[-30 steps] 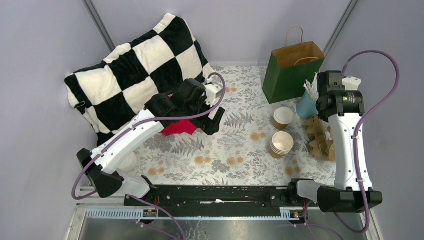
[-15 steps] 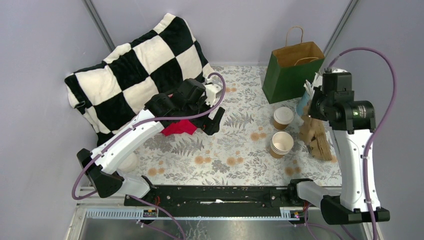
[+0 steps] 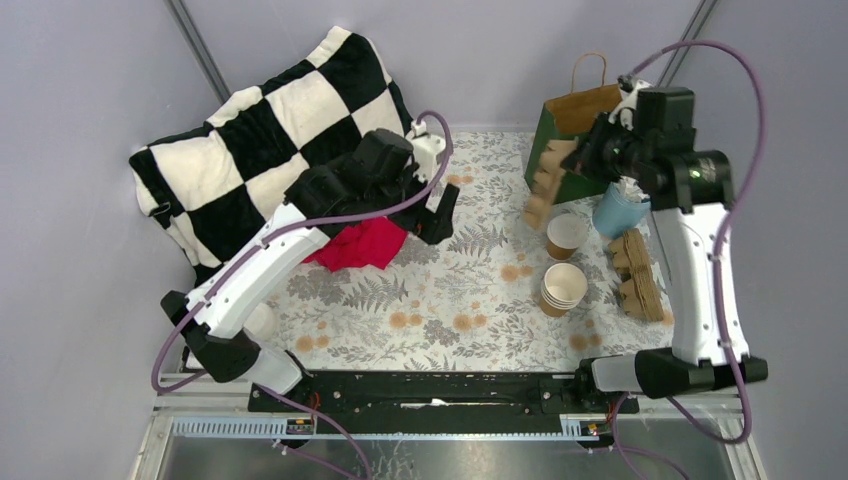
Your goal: Pack the takeout coffee
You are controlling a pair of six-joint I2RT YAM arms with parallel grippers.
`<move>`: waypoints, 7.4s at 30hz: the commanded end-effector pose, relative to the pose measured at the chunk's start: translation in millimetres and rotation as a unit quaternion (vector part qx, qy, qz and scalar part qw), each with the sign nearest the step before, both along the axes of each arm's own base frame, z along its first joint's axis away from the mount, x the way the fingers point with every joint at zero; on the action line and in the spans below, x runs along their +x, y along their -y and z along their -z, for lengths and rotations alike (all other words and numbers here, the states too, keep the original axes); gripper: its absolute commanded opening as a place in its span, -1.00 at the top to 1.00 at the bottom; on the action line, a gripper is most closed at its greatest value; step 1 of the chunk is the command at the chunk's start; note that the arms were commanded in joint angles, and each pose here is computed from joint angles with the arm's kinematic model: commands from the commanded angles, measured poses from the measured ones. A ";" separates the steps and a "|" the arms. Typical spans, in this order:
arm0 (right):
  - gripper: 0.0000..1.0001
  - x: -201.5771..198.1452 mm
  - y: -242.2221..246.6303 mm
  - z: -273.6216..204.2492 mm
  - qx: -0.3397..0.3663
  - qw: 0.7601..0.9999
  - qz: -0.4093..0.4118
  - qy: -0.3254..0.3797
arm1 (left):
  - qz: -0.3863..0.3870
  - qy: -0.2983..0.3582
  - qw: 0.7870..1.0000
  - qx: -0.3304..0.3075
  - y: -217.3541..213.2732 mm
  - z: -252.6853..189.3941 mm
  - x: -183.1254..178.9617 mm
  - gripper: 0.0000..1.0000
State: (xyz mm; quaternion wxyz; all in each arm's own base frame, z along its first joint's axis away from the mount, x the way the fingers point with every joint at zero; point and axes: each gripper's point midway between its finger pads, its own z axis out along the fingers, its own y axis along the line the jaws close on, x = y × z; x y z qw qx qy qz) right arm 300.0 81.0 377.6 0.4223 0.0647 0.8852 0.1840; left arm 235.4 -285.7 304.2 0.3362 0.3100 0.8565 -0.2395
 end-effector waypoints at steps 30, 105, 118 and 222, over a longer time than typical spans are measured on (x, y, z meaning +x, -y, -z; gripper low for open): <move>1.00 56.4 -115.1 -10.7 0.469 0.870 0.057 -0.141 | -0.140 0.097 0.985 -0.008 34.8 -43.9 62.1 0.27; -0.84 -42.5 224.4 245.6 -0.008 0.909 0.378 -0.178 | -0.152 0.122 0.979 0.067 -75.4 6.4 30.3 1.00; -0.52 -64.9 200.3 291.6 0.038 0.910 0.337 -0.239 | -0.153 0.122 0.978 0.071 -79.2 7.8 29.0 1.00; -0.70 154.3 98.8 22.8 0.234 0.938 0.255 0.024 | -0.181 0.064 0.980 0.044 -47.5 -12.4 44.0 1.00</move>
